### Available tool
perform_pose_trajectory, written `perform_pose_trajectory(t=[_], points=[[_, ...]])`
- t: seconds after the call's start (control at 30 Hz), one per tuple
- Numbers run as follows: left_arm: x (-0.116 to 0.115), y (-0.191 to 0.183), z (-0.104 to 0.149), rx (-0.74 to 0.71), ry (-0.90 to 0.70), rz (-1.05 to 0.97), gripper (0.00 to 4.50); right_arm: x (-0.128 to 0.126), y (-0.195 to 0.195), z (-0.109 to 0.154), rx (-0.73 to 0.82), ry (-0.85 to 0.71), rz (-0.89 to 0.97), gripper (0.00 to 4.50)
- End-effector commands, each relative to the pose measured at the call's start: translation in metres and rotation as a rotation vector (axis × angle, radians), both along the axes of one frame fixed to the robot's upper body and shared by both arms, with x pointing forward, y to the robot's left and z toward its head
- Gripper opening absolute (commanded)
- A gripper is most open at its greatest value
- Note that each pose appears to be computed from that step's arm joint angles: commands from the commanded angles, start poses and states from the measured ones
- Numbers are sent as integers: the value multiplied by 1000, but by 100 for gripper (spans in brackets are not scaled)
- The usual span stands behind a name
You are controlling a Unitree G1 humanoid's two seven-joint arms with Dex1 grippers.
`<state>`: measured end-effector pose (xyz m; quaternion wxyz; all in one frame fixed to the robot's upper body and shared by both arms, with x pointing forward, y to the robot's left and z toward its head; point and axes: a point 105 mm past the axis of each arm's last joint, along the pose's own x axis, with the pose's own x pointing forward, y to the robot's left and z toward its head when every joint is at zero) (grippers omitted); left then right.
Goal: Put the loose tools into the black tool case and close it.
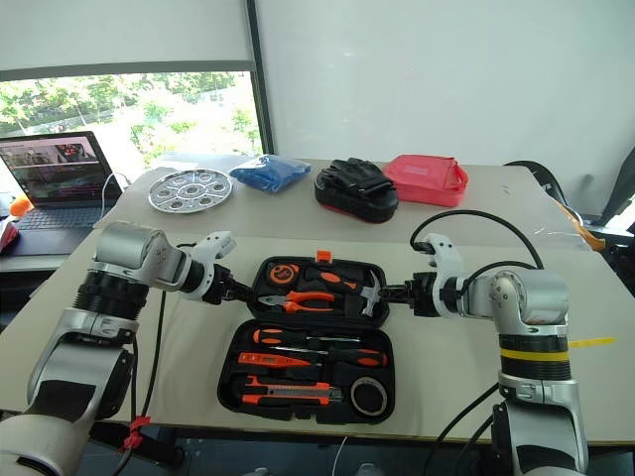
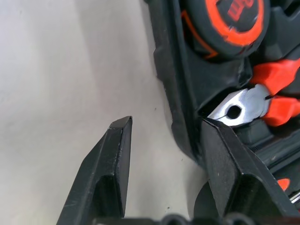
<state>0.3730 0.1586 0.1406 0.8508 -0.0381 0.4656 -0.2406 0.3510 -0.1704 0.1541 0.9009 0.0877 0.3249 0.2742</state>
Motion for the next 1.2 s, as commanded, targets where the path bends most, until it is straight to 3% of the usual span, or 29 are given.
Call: perform_pose_trajectory(t=[0.03,0.37,0.63,1.03,1.07,1.1,1.2], points=[[-2,-8,5,-26,-4,-13,231,-4,4,4,1,-26,24,246],[-2,-14,-1,10,-24,-39,231,-12,2,-7,-35,17,26,246],[0,-13,0,9,-45,-40,231,-18,-13,3,-53,18,10,246],[2,-19,3,-11,-72,-52,231,-7,0,-20,-19,77,7,246],[2,-20,4,-13,-75,-53,227,-6,0,-22,-21,79,5,195],[2,-20,4,-15,-77,-54,227,-5,0,-23,-19,79,3,186],[2,-20,5,-16,-78,-55,227,-3,-1,-21,-10,78,-1,79]])
